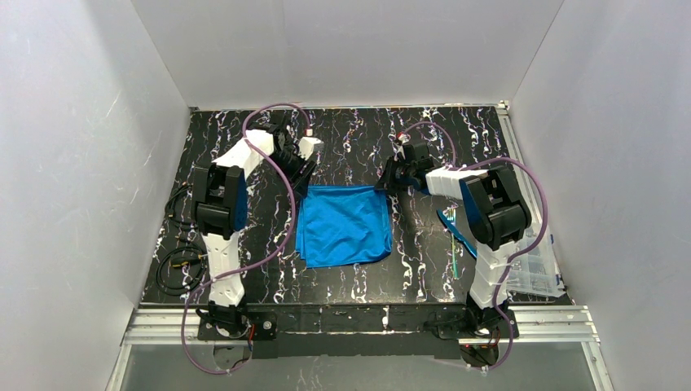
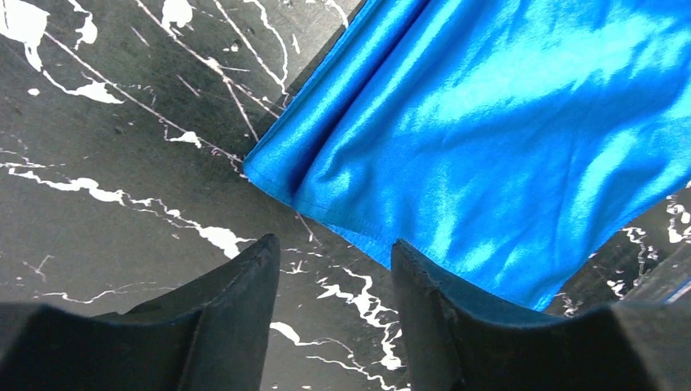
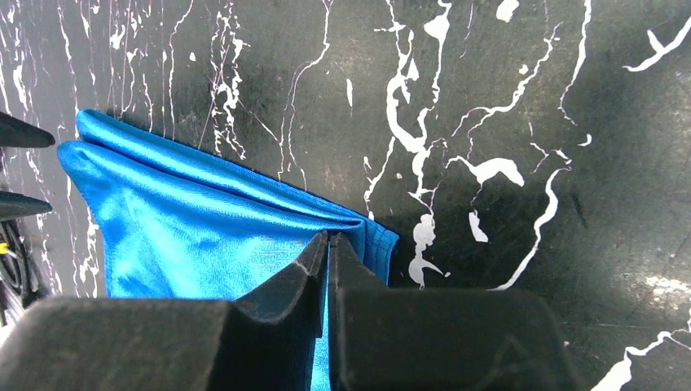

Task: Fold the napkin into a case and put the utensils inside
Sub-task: Smooth out the lower triangle-folded napkin at the center of the board.

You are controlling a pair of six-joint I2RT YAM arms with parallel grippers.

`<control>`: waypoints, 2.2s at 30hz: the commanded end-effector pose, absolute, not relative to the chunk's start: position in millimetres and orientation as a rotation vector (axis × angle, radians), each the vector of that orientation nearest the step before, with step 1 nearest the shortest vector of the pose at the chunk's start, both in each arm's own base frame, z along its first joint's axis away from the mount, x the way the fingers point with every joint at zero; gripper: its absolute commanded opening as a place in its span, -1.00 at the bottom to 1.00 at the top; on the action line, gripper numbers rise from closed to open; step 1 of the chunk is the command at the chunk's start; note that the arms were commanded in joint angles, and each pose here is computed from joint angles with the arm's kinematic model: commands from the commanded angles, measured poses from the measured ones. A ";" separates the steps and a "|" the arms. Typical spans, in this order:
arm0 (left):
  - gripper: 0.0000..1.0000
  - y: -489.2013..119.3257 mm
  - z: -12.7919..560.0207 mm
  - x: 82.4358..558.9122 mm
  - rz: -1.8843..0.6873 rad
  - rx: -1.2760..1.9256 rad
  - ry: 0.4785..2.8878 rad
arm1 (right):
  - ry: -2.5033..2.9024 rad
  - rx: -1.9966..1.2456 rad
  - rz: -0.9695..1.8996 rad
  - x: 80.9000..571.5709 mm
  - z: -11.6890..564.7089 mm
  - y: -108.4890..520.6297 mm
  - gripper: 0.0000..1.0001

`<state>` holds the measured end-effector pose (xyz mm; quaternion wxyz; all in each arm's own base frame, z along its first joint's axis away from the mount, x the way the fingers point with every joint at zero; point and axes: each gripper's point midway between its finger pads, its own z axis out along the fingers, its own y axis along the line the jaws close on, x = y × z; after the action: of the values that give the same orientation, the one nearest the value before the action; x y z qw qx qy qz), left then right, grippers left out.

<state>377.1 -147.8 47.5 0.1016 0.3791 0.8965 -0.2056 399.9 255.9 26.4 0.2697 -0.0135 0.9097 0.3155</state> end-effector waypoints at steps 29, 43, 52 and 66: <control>-1.00 -171.0 52.1 389.4 -0.828 0.788 2.720 | 2.445 -0.018 0.827 395.5 21.2 244.8 -0.82; -1.00 -156.4 39.6 404.3 -0.677 0.789 2.741 | 2.447 -0.009 0.833 393.8 19.3 240.9 -0.83; -1.00 -157.8 32.4 416.7 -0.651 0.740 2.726 | 2.434 -0.023 0.836 396.8 23.0 240.7 -0.82; 0.97 -133.3 106.3 414.7 -0.579 0.707 2.604 | 2.338 -0.144 0.581 380.9 93.9 231.7 -0.30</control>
<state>412.8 -147.4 46.4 0.1344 0.2529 0.9337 -0.2148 393.1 235.7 62.1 0.3160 -0.0259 0.9081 0.2735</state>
